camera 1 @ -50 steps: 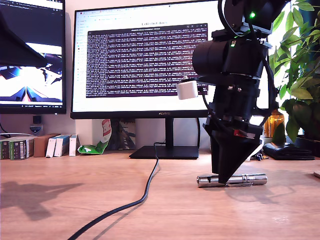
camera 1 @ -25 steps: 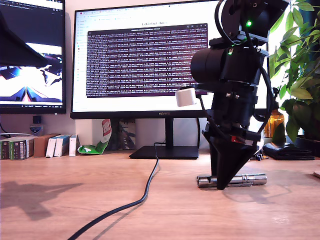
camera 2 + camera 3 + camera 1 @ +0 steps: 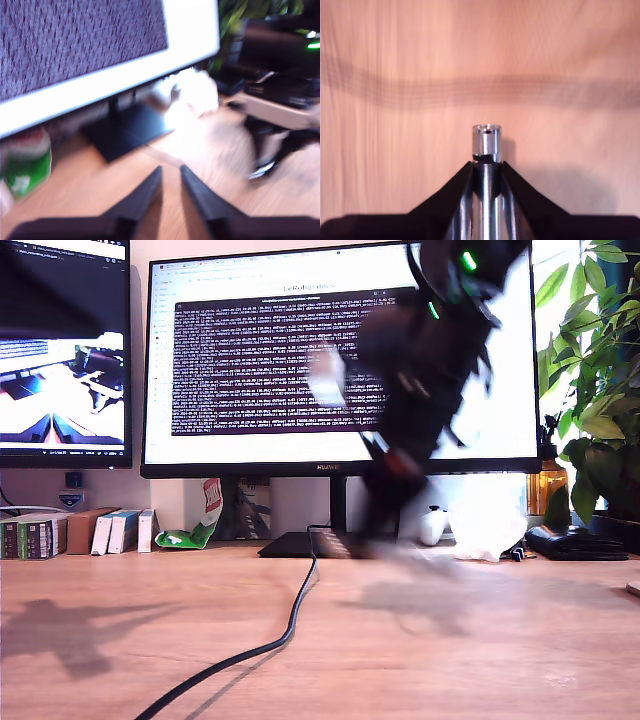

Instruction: Pick the metallic laser pointer with your right arm, pass it to your left arm, then place it down to the left side of the table

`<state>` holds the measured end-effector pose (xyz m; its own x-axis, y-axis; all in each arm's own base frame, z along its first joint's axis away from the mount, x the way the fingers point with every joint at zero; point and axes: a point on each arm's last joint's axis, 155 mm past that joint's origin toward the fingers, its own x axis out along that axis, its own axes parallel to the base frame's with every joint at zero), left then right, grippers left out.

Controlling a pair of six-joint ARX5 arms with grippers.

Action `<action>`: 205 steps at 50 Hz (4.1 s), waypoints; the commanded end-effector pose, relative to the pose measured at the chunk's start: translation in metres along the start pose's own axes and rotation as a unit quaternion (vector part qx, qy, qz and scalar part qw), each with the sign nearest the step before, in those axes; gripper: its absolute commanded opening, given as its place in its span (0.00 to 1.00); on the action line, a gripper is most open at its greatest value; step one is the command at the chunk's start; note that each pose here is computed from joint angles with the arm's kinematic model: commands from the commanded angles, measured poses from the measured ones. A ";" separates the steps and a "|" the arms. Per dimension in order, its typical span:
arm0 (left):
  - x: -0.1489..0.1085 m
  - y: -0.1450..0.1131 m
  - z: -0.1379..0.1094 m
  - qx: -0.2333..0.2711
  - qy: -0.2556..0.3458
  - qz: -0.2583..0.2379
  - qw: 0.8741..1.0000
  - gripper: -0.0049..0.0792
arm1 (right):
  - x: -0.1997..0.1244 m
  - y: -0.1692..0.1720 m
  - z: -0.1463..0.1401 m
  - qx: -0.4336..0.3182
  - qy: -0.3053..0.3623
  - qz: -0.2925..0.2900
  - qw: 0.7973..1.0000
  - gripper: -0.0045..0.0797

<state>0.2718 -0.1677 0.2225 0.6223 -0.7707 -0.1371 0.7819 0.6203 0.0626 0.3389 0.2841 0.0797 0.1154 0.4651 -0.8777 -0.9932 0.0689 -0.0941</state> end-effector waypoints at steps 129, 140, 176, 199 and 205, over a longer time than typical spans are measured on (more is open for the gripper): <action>0.071 0.002 0.104 -0.117 -0.221 -0.115 0.961 0.03 | -0.186 0.031 0.250 -0.092 -0.317 -0.013 0.944 0.47; 0.071 0.019 0.098 -0.115 -0.215 -0.087 0.966 0.03 | -0.186 0.033 0.252 -0.090 -0.319 -0.011 0.944 0.51; 0.050 0.071 0.060 -0.120 -0.153 -0.049 0.980 0.03 | -0.192 -0.044 0.169 0.028 -0.250 -0.061 0.966 0.04; 0.055 0.073 0.030 -0.125 -0.095 -0.040 0.987 0.03 | -0.202 -0.103 0.113 0.257 -0.205 -0.135 0.935 0.04; 0.056 0.073 0.027 -0.132 -0.089 -0.039 0.987 0.03 | -0.211 -0.129 0.087 0.307 -0.188 -0.188 0.914 0.04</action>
<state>0.3642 -0.1710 0.2386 0.5713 -0.8201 0.0330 0.8029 0.5501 -0.2297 0.4395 0.2669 0.3003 0.5060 0.5890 -0.6301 -0.7405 0.6713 0.0329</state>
